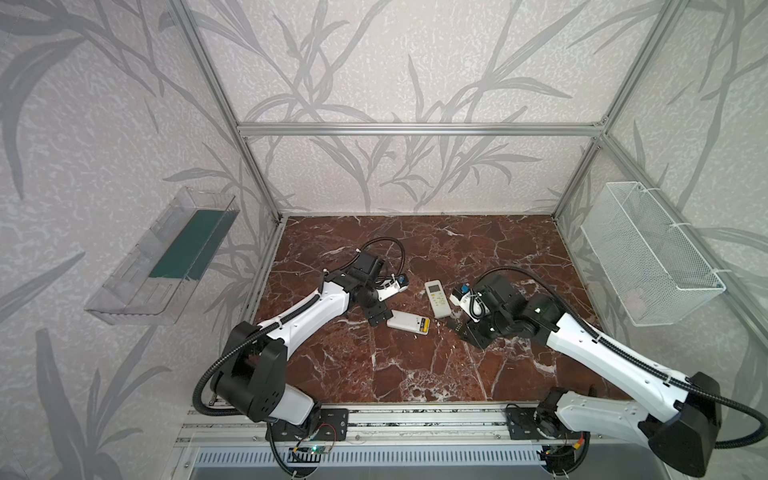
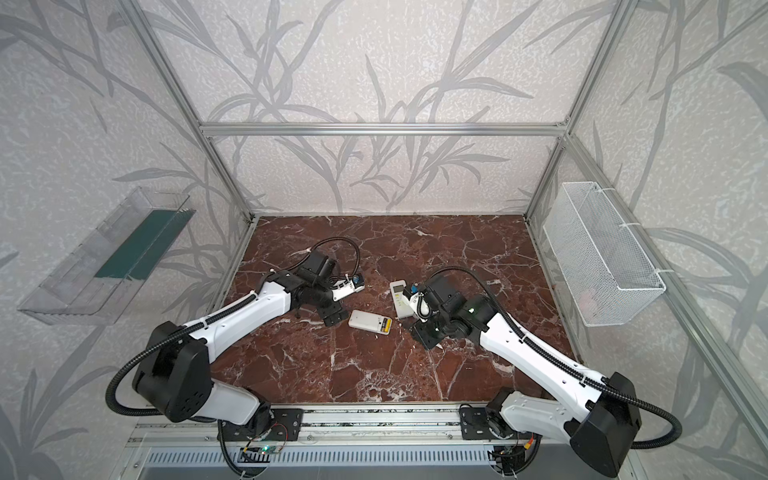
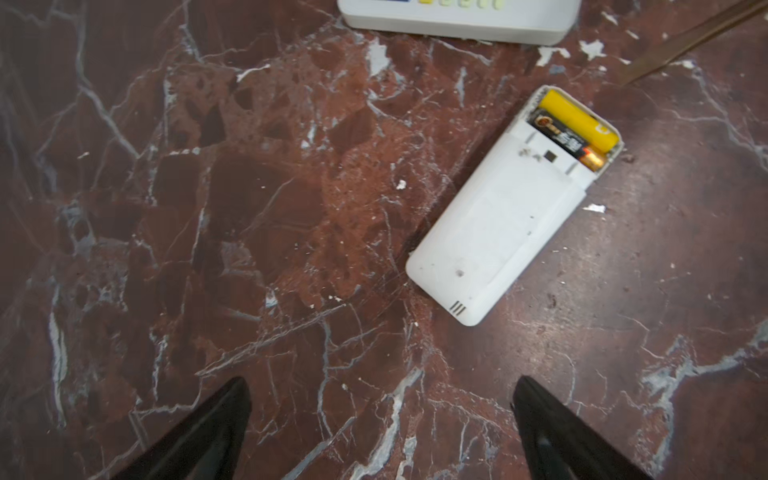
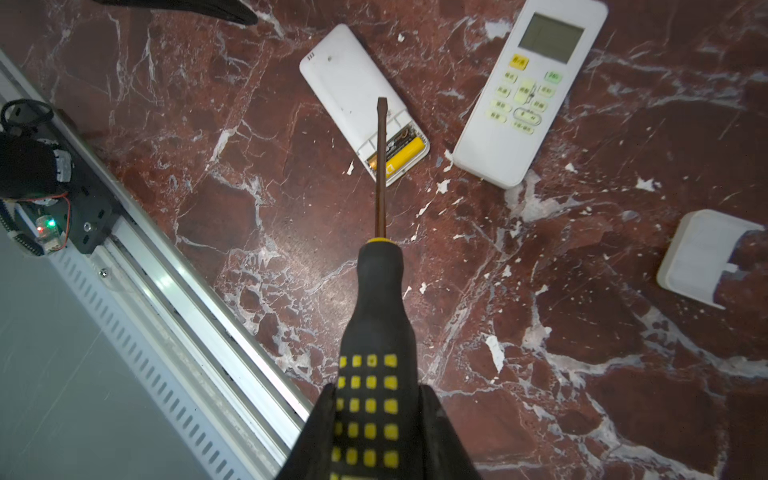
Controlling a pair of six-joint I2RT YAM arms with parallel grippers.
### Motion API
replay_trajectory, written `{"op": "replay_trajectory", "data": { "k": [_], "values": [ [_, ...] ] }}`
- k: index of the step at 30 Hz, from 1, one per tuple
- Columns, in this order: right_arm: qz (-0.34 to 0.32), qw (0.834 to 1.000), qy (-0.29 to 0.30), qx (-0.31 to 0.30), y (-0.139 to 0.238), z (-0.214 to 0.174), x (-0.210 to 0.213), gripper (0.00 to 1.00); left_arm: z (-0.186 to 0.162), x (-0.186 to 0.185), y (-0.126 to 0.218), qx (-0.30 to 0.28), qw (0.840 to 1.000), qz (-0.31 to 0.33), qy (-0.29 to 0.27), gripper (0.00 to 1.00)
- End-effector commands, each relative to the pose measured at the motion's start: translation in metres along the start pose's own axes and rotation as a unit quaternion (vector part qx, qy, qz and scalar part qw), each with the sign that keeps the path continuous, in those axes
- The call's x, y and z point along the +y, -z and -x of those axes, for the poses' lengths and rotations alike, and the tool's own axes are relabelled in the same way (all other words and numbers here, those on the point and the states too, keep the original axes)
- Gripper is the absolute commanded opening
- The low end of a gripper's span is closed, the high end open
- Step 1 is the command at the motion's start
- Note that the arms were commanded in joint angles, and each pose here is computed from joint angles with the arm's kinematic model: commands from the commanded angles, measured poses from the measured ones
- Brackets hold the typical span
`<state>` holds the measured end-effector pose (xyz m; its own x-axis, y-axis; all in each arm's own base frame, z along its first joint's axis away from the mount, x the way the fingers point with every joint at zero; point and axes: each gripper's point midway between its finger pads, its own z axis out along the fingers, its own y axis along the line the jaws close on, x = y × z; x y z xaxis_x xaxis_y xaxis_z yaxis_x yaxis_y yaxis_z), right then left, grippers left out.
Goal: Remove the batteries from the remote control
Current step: 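Lower the left gripper onto the opened remote while the right gripper brings the screwdriver near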
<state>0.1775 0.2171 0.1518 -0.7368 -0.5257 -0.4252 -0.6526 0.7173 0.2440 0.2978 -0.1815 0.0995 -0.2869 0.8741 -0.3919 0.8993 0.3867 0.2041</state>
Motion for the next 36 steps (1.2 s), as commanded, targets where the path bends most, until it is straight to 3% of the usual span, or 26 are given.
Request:
{"op": "replay_trajectory", "data": {
  "k": [1, 18, 28, 36],
  "values": [
    [0.016, 0.999, -0.001, 0.033, -0.005, -0.008, 0.010, 0.00, -0.005, -0.018, -0.006, 0.007, 0.998, -0.035, -0.051, 0.99],
    [0.038, 0.995, -0.003, 0.089, -0.032, -0.027, 0.019, 0.00, -0.005, -0.019, -0.027, 0.033, 0.995, -0.028, -0.090, 0.99],
    [-0.034, 0.991, -0.028, 0.123, -0.039, -0.034, -0.005, 0.00, 0.001, -0.028, -0.036, 0.034, 0.995, -0.057, -0.079, 0.98],
    [-0.072, 0.993, -0.042, 0.080, -0.024, -0.015, -0.026, 0.00, 0.005, -0.036, -0.040, 0.032, 0.994, -0.068, -0.084, 0.96]
  ]
}}
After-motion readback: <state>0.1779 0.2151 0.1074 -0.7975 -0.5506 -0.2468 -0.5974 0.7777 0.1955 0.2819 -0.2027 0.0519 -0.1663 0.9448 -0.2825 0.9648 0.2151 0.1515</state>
